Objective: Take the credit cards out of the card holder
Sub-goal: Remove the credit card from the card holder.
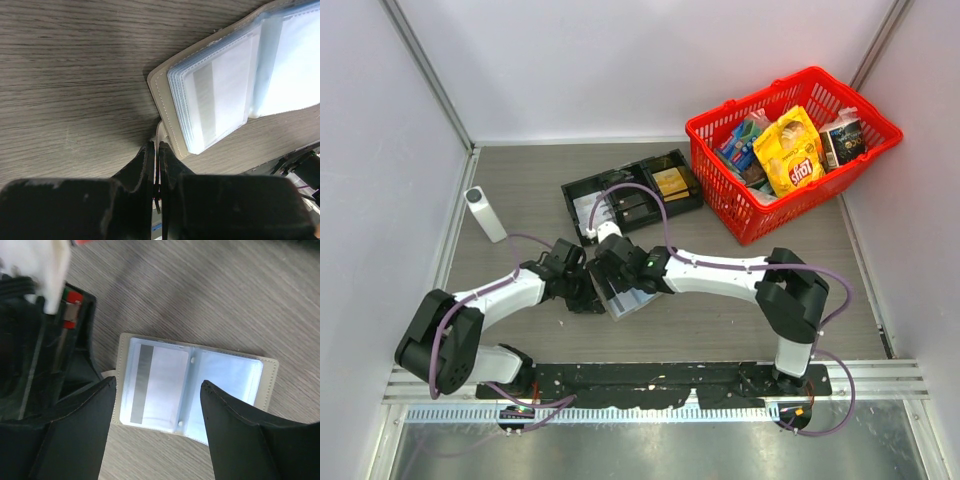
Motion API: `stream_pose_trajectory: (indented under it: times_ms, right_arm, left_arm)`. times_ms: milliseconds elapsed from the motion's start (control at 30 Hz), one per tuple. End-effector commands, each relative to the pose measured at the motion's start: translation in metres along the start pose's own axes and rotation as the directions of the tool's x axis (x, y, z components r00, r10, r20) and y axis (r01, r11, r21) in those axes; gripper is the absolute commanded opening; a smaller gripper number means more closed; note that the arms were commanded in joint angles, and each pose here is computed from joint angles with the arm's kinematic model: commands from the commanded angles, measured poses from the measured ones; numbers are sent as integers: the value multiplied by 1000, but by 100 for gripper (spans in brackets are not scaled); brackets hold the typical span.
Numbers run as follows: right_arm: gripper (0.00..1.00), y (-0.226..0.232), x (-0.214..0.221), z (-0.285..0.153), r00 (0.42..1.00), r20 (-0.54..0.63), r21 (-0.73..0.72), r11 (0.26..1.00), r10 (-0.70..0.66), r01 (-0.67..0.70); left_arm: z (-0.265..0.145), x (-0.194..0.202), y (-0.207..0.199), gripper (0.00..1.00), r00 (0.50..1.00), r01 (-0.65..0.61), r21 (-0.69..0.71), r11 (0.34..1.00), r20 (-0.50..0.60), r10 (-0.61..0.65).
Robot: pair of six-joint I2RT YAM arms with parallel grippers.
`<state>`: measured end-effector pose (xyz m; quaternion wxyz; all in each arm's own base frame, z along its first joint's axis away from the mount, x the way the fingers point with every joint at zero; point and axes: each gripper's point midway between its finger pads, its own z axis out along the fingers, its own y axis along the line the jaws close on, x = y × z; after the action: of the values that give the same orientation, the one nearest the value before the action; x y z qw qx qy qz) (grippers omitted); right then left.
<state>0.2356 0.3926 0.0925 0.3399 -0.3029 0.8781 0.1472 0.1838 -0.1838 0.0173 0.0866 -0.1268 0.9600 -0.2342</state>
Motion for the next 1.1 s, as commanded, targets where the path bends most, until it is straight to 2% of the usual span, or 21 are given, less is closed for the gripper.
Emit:
stream_pose_trajectory:
  times_ms: [0,533,733,1067]
  right_arm:
    - [73,2,13,19,1000,-16,6,1000,-10,10]
    - [73,7,45,39,997,-78,-24,1000,-18,16]
    - [73,0,48,41,996,-84,16,999,-28,29]
    - [73,-18,22,20,999,-18,99,994,-49,51]
  left_arm:
    - [1,1,5,4,1000,-12,-7,1000,15,12]
    - [0,1,5,4,1000,-3,10,1000,20,3]
    - [0,1,4,4,1000,-4,15,1000,20,4]
    - [-1,2,6,4,1000,-14,1,1000,16,14]
